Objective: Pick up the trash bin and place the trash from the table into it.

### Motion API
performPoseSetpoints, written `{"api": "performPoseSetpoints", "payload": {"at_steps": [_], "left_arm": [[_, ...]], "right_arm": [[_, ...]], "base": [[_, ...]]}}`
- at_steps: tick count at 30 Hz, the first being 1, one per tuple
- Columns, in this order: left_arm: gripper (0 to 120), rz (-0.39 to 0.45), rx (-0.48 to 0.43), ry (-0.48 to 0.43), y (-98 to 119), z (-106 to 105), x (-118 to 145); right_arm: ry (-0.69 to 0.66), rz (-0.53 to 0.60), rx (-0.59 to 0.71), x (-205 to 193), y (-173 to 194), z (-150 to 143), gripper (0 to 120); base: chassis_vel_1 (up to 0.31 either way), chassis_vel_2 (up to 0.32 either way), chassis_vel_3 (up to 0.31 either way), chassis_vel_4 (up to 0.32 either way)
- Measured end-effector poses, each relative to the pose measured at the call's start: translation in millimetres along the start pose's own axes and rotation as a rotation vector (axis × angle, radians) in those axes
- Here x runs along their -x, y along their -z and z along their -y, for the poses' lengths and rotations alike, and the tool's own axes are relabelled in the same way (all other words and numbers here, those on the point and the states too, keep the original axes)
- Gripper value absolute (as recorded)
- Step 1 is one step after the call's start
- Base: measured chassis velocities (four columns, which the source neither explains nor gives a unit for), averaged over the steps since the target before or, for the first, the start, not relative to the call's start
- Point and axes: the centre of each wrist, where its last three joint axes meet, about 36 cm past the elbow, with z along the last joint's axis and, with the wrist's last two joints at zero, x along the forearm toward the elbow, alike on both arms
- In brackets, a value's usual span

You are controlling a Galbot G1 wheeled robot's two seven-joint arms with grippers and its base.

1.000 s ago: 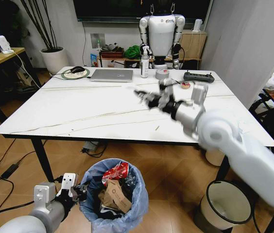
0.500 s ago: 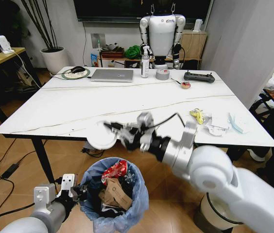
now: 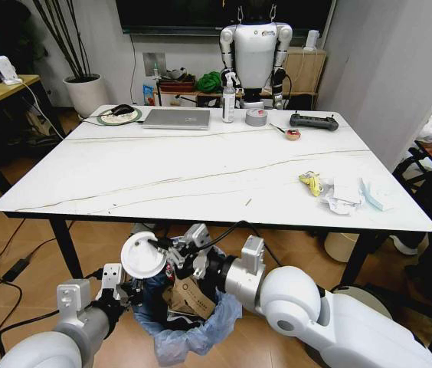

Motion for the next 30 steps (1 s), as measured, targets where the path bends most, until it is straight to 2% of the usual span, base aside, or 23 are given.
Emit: {"api": "performPoseSetpoints", "payload": {"at_steps": [2, 4, 8, 10, 15, 17, 21, 23, 24, 28, 30], "left_arm": [[0, 0.002, 0.001, -0.001, 1.4, -0.8, -0.1], [0, 0.003, 0.001, -0.001, 1.7, -0.9, -0.2], [0, 0.000, 0.005, -0.004, 2.7, -1.7, -0.3], [0, -0.001, 0.007, -0.005, 2.8, -1.7, -0.3], [0, -0.008, 0.013, -0.004, 2.0, -2.4, -0.8], [0, -0.011, 0.013, -0.003, 1.6, -2.5, -0.9], [0, -0.029, 0.011, 0.002, -2.5, -3.2, -1.9], [0, -0.032, 0.010, 0.003, -3.4, -3.4, -2.1], [0, -0.032, 0.010, 0.003, -3.4, -3.4, -2.1], [0, -0.036, 0.010, 0.006, -5.3, -3.2, -2.4], [0, -0.037, 0.011, 0.004, -5.6, -2.9, -2.4]], "right_arm": [[0.010, 0.004, -0.023, 0.5, -1.2, 4.6, 25], [0.010, 0.006, -0.027, 0.4, -1.5, 5.7, 25], [-0.003, 0.019, -0.055, -3.7, -4.6, 19.6, 47], [-0.011, 0.023, -0.061, -5.0, -4.8, 23.1, 50], [-0.076, 0.066, -0.079, -11.8, 9.9, 40.1, 71], [-0.091, 0.075, -0.083, -12.5, 13.7, 42.3, 75], [-0.263, 0.151, -0.080, -22.8, 46.1, 50.1, 93], [-0.364, 0.164, -0.068, -29.1, 56.1, 54.3, 98], [-0.364, 0.164, -0.068, -29.1, 56.1, 54.3, 98], [-0.661, 0.139, -0.033, -56.5, 78.8, 74.2, 100], [-0.751, 0.114, -0.021, -67.1, 87.1, 84.0, 100]], "base": [[0.000, 0.000, 0.000, 0.000], [0.000, 0.000, 0.000, 0.000], [0.000, 0.000, 0.000, 0.000], [0.000, 0.000, 0.000, 0.000], [0.000, 0.000, 0.000, 0.000], [0.000, 0.000, 0.000, 0.000], [0.000, 0.000, 0.000, 0.000], [0.000, 0.000, 0.000, 0.000], [0.000, 0.000, 0.000, 0.000], [0.000, 0.000, 0.000, 0.000], [0.000, 0.000, 0.000, 0.000]]}}
